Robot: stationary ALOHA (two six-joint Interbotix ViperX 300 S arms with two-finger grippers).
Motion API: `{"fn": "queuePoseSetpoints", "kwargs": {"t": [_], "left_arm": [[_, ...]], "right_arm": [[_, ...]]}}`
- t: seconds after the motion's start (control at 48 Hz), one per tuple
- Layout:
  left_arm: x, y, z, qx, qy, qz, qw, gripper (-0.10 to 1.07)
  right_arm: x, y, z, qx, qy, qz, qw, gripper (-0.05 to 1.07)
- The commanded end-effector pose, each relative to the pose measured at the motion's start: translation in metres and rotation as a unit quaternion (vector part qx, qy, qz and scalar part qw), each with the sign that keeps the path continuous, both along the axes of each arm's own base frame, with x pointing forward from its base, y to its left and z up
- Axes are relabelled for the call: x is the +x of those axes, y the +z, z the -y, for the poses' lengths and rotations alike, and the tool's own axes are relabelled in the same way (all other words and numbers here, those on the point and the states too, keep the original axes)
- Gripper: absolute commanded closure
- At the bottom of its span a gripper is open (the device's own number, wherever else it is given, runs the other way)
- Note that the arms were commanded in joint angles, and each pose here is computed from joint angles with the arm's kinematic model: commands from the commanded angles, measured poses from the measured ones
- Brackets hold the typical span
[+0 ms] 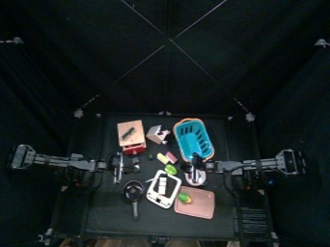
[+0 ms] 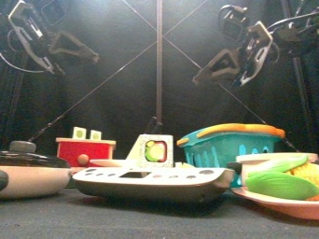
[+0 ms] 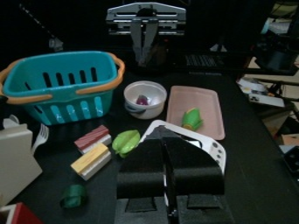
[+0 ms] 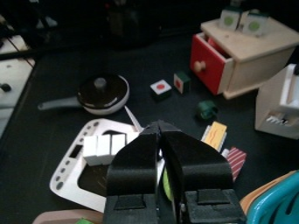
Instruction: Grab pairing knife
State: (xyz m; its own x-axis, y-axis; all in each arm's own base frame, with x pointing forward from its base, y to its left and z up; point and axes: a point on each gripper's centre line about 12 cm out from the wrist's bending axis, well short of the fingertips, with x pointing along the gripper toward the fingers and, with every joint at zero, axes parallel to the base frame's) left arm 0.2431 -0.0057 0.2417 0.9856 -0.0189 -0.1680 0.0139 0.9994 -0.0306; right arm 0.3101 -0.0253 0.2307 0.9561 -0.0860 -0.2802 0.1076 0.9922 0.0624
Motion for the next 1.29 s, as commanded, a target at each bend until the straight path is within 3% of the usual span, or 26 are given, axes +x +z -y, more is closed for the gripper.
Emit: {"fn": "queuePoseSetpoints", "kwargs": {"t": [0.0,0.146,0.312,0.521,0.812,1.271], "left_arm": [[0.002,-0.003,0.002,-0.007,-0.001,-0.004,1.0000,0.98],[-0.001,-0.011,0.003,-0.009,-0.002,-0.016,0.9998,0.90],[-0.003,-0.016,0.003,-0.008,-0.003,-0.023,0.9997,0.76],[-0.004,-0.018,0.003,-0.005,-0.004,-0.025,0.9997,0.62],[-0.006,-0.022,0.003,-0.006,-0.003,-0.029,0.9995,0.55],[-0.006,-0.023,0.003,-0.006,-0.003,-0.031,0.9995,0.55]], "right_arm": [[0.016,-0.005,0.002,-0.003,0.000,-0.009,1.0000,0.95],[0.028,-0.026,0.002,-0.011,0.008,-0.041,0.9991,0.79],[0.039,-0.052,0.000,-0.026,0.025,-0.079,0.9962,0.52],[0.058,-0.069,-0.001,-0.047,0.045,-0.110,0.9918,0.28],[0.070,-0.087,-0.002,-0.080,0.072,-0.161,0.9812,0.28],[0.084,-0.098,-0.001,-0.099,0.086,-0.183,0.9744,0.28]]}}
